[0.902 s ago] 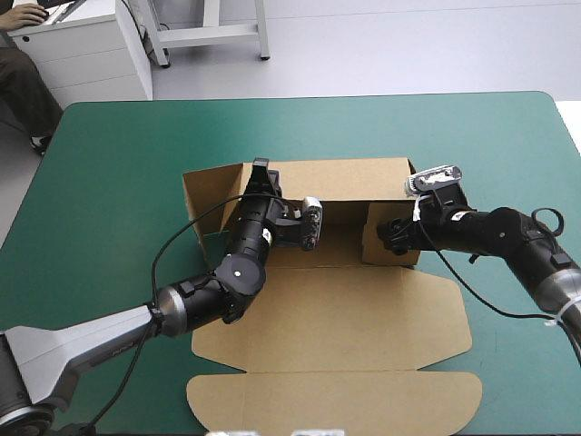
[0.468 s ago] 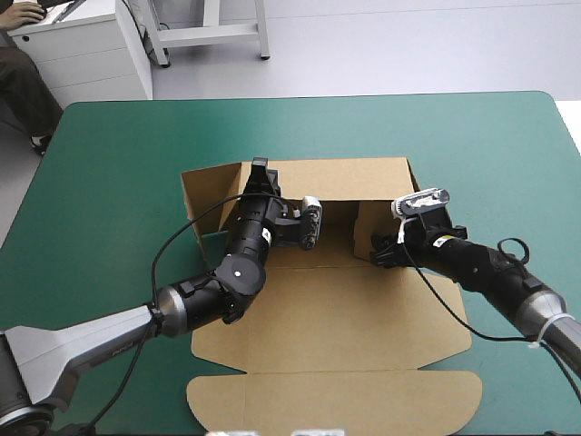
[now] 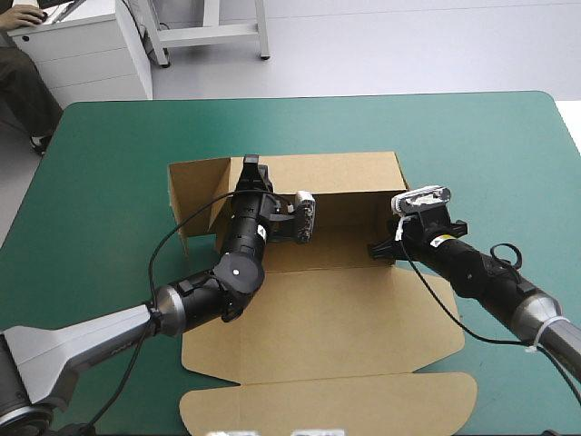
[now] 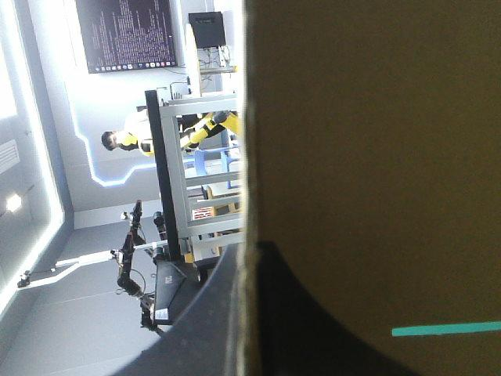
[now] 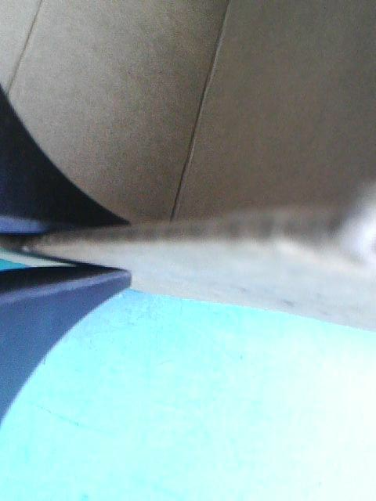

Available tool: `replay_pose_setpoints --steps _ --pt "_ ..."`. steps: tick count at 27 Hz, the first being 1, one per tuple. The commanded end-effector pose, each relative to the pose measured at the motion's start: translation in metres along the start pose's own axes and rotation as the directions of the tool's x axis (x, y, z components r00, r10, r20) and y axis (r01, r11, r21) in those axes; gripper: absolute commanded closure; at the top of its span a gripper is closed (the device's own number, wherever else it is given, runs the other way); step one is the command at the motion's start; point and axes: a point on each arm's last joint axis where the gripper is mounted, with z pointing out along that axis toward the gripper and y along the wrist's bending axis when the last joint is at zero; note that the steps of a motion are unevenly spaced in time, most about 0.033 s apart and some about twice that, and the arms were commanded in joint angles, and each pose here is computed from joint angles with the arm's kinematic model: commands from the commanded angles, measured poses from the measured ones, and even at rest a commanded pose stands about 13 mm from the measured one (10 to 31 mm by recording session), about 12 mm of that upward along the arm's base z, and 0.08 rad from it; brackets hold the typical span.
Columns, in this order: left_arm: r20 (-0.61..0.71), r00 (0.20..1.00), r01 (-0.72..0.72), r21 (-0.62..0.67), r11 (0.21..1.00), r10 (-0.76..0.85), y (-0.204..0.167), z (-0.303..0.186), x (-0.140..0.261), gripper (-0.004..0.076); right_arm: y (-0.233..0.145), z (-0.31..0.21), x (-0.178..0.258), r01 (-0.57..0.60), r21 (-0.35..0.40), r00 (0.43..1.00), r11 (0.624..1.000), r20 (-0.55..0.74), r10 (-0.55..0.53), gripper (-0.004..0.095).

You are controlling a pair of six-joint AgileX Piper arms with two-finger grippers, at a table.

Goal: Fold the box

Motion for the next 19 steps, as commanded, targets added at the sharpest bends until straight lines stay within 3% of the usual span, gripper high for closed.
replay_pose_setpoints --steps 1,5,7,11,14,16,19 --pt "0.051 0.999 0.001 -0.079 0.997 0.003 0.0215 -0.0091 -0.0034 0.0734 0.0000 -0.0101 -0.0204 0.020 0.027 0.993 0.999 0.117 -0.023 0.0919" --pt "0.059 0.998 -0.015 -0.095 0.995 0.020 0.0228 -0.0092 -0.0043 0.0727 0.0000 -0.0101 -0.0204 0.020 0.027 0.993 0.999 0.117 -0.023 0.0922" --pt "0.064 0.998 -0.021 -0.098 0.995 0.027 0.0230 -0.0093 -0.0049 0.0676 0.0000 -0.0101 -0.0204 0.020 0.027 0.993 0.999 0.117 -0.023 0.0922" --pt "0.065 0.998 -0.016 -0.098 0.995 0.022 0.0230 -0.0093 -0.0049 0.0421 -0.0001 -0.0101 -0.0206 0.020 0.028 0.993 0.999 0.118 -0.023 0.0922" --pt "0.052 0.998 0.049 -0.105 0.993 -0.044 0.0240 -0.0093 -0.0031 0.0145 -0.0002 -0.0101 -0.0207 0.020 0.030 0.993 0.999 0.120 -0.023 0.0922" --pt "0.039 0.998 0.049 -0.113 0.992 -0.045 0.0247 -0.0093 -0.0019 0.0102 -0.0006 -0.0096 -0.0210 0.020 0.034 0.992 0.999 0.124 -0.024 0.0922" --pt "0.012 0.999 0.048 -0.136 0.990 -0.047 0.0258 -0.0123 -0.0021 0.0106 -0.0028 -0.0106 -0.0269 0.011 0.059 0.985 0.998 0.170 -0.021 0.0922"
